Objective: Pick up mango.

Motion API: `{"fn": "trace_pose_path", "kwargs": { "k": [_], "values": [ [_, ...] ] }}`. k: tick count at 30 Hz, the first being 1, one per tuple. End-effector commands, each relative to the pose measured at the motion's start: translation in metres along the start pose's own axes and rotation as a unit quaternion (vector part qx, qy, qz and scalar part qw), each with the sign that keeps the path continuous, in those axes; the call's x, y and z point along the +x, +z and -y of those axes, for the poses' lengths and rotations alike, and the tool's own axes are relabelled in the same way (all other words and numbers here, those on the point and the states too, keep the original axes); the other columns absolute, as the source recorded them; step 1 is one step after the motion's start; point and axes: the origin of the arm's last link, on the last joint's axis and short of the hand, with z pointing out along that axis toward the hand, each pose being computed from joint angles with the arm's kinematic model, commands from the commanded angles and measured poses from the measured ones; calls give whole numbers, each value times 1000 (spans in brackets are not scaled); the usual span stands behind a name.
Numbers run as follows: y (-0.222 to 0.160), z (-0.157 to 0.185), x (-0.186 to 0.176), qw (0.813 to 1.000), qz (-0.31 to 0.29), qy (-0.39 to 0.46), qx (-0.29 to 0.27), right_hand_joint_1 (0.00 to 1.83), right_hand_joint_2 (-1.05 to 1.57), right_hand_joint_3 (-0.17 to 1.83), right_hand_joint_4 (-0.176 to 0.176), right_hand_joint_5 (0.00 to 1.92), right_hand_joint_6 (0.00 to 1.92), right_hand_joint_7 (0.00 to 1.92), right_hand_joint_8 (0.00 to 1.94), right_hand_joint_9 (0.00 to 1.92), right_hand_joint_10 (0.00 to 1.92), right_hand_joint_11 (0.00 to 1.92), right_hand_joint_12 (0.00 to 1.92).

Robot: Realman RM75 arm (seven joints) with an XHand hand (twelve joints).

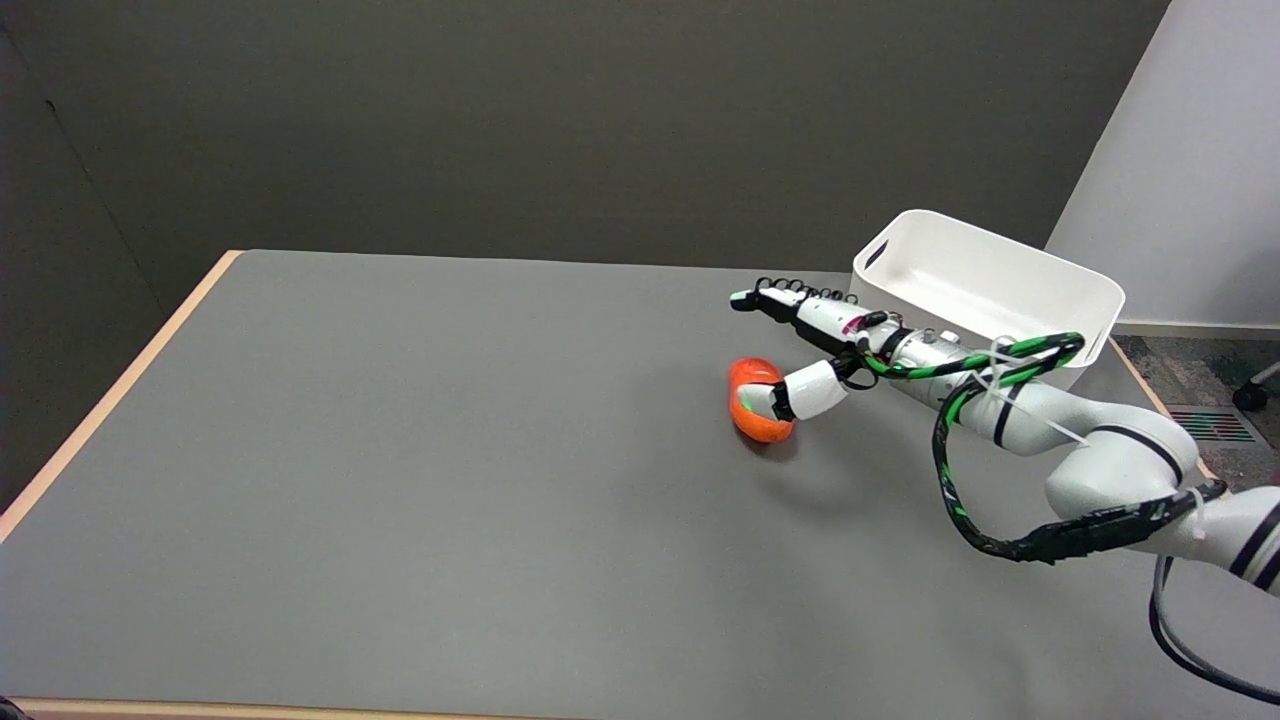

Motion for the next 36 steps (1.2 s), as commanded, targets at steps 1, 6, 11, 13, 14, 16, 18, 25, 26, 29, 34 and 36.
{"fn": "trace_pose_path", "kwargs": {
  "k": [1, 6, 11, 13, 14, 16, 18, 25, 26, 29, 34, 36],
  "values": [
    [22, -9, -7, 999, 32, -12, -16, 522, 500, 897, -2, 49, 362, 51, 229, -1, 205, -1, 666],
    [20, -17, -13, 999, 43, -11, -29, 482, 509, 889, 0, 54, 351, 53, 229, -1, 207, -1, 676],
    [17, -24, -21, 998, 53, -8, -42, 480, 512, 887, 0, 56, 349, 52, 228, -1, 204, -1, 672],
    [16, -26, -23, 998, 54, -5, -44, 479, 511, 888, 0, 55, 349, 52, 227, -1, 201, -1, 670],
    [16, -26, -23, 998, 54, -5, -44, 478, 509, 889, 0, 54, 350, 53, 227, -1, 199, -1, 668],
    [16, -27, -24, 997, 56, -1, -45, 478, 509, 889, 0, 54, 350, 53, 226, -1, 197, -1, 667],
    [16, -27, -25, 997, 57, 1, -45, 479, 511, 887, 0, 54, 347, 52, 226, -1, 195, -1, 666],
    [15, -27, -27, 997, 58, 4, -45, 480, 520, 881, -1, 56, 339, 51, 224, -1, 183, -1, 662],
    [15, -27, -28, 997, 58, 5, -44, 480, 520, 881, -1, 56, 339, 51, 224, -1, 182, -1, 661],
    [14, -25, -29, 997, 60, 5, -43, 480, 520, 881, -1, 55, 339, 51, 224, -1, 181, -1, 661],
    [13, -22, -33, 997, 63, 8, -39, 481, 520, 881, -1, 55, 339, 51, 224, -1, 178, -1, 659],
    [13, -20, -35, 997, 65, 9, -36, 482, 520, 881, -1, 56, 339, 52, 227, -1, 178, -1, 658]
  ]
}}
